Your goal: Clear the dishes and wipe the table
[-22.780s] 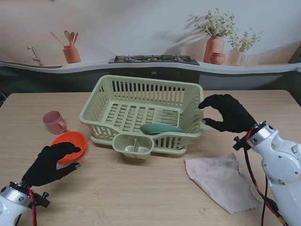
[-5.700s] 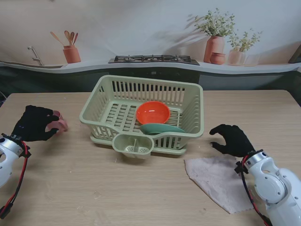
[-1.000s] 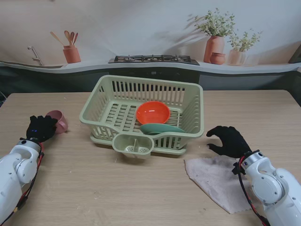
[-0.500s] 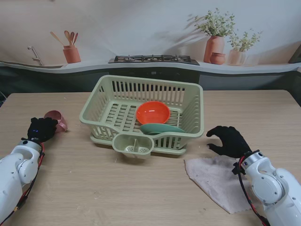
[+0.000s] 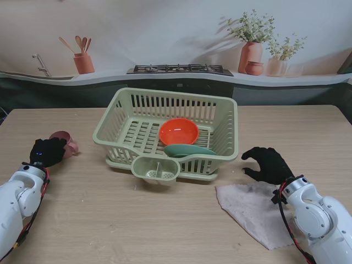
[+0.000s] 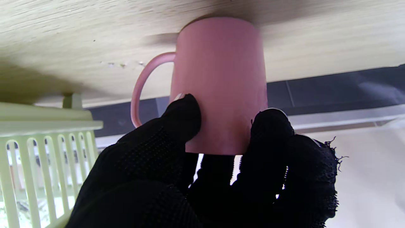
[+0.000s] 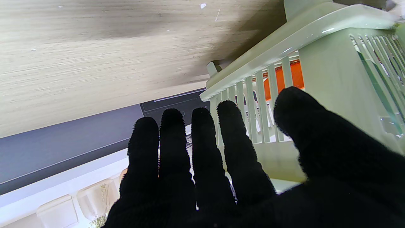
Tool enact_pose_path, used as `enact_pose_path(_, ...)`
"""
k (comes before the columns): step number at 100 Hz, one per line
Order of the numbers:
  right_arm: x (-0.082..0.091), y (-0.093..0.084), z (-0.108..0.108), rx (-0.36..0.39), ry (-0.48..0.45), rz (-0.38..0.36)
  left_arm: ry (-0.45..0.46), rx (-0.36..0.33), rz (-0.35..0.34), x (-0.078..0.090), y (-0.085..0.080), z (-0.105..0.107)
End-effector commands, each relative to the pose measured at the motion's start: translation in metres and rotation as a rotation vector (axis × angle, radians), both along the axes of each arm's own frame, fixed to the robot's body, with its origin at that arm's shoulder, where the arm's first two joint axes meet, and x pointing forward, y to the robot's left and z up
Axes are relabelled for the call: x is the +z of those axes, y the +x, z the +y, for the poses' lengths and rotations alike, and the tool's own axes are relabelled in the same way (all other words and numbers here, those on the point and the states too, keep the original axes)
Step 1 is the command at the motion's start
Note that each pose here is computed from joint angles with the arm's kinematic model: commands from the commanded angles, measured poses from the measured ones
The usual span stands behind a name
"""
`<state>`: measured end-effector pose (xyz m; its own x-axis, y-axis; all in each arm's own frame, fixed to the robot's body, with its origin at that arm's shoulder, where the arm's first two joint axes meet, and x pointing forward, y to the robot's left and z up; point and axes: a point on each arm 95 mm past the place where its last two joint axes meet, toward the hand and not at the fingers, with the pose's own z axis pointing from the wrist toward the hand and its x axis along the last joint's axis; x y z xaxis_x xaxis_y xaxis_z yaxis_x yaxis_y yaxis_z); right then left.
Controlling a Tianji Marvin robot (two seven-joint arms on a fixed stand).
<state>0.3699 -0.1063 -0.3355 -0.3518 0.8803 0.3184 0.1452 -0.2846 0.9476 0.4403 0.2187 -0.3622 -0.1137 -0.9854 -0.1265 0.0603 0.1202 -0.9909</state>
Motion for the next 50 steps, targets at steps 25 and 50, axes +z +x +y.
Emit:
enact_pose_path(25,-0.001,-0.002,0.001,0.012,-0.001,0.007,-0.012,-0.053,-0.016,0.027,-0.002,-0.001)
enact_pose_path(50,0.001,-0.002,-0.001,0.016,0.004,-0.004,-0.030,-0.118,-0.041,0.058,-0.003,-0.005)
